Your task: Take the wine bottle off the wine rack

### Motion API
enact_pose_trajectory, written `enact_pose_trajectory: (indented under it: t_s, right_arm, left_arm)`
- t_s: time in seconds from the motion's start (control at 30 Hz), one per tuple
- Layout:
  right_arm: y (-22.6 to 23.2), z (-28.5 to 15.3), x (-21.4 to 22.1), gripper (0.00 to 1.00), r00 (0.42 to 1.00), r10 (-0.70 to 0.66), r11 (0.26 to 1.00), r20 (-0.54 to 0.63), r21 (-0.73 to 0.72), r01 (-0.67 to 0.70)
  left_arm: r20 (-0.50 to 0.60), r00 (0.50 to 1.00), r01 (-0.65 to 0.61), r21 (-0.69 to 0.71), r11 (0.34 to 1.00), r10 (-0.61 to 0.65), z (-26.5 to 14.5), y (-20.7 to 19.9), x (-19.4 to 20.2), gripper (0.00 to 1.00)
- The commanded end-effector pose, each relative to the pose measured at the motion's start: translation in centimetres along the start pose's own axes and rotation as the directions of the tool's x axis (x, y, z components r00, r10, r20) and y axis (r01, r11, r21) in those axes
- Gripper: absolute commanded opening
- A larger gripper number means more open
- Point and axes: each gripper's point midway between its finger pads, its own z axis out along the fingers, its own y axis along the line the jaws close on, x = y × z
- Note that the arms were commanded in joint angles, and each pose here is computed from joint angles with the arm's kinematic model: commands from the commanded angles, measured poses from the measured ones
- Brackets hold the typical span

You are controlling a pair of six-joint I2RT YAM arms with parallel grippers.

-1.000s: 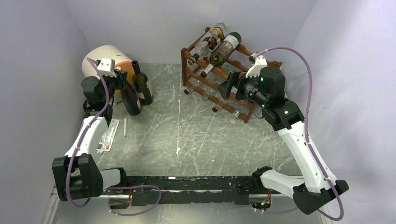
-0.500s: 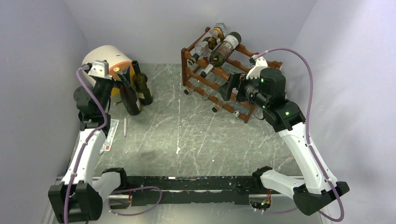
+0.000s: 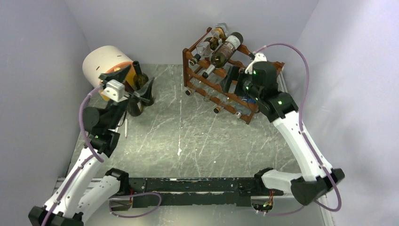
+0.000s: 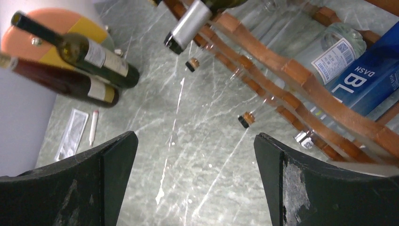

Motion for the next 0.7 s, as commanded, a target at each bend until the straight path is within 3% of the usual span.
enact_pose_trajectory:
  t_s: [0.0,0.17,0.27,0.5,0.67]
  right_arm:
    - [-0.3,2.3,-5.0,1.00,0.983,0.123,0.989,0.140,0.069,-0.133]
    - [-3.8,5.9,-9.1,1.00,0.926,0.284,0.952,0.250,0.038,-0.303]
    - [-6.7,8.4,-10.1,1.00,0.869,0.424,0.901,0.255,-0.024,-0.433]
    - [-9.8,14.0,-11.7,1.00,0.853,0.463,0.882,0.240,-0.031,-0.470]
    - [-9.5,16.6,-12.5,1.00,0.831,0.508,0.861,0.227,-0.118,-0.494]
  left_arm:
    - [-0.060,0.994,0.095,0.168,0.981,-0.086,1.0,-5.0,2.4,0.95]
    - [-0.115,0.985,0.154,0.262,0.953,-0.128,1.3,-8.5,4.0,0.92]
    - [-0.125,0.983,0.167,0.290,0.943,-0.135,1.2,-9.7,4.7,0.92]
    - [-0.162,0.981,0.145,0.261,0.954,-0.104,1.7,-9.5,6.9,0.93]
    - [-0.174,0.980,0.145,0.268,0.952,-0.100,1.7,-9.7,7.5,0.93]
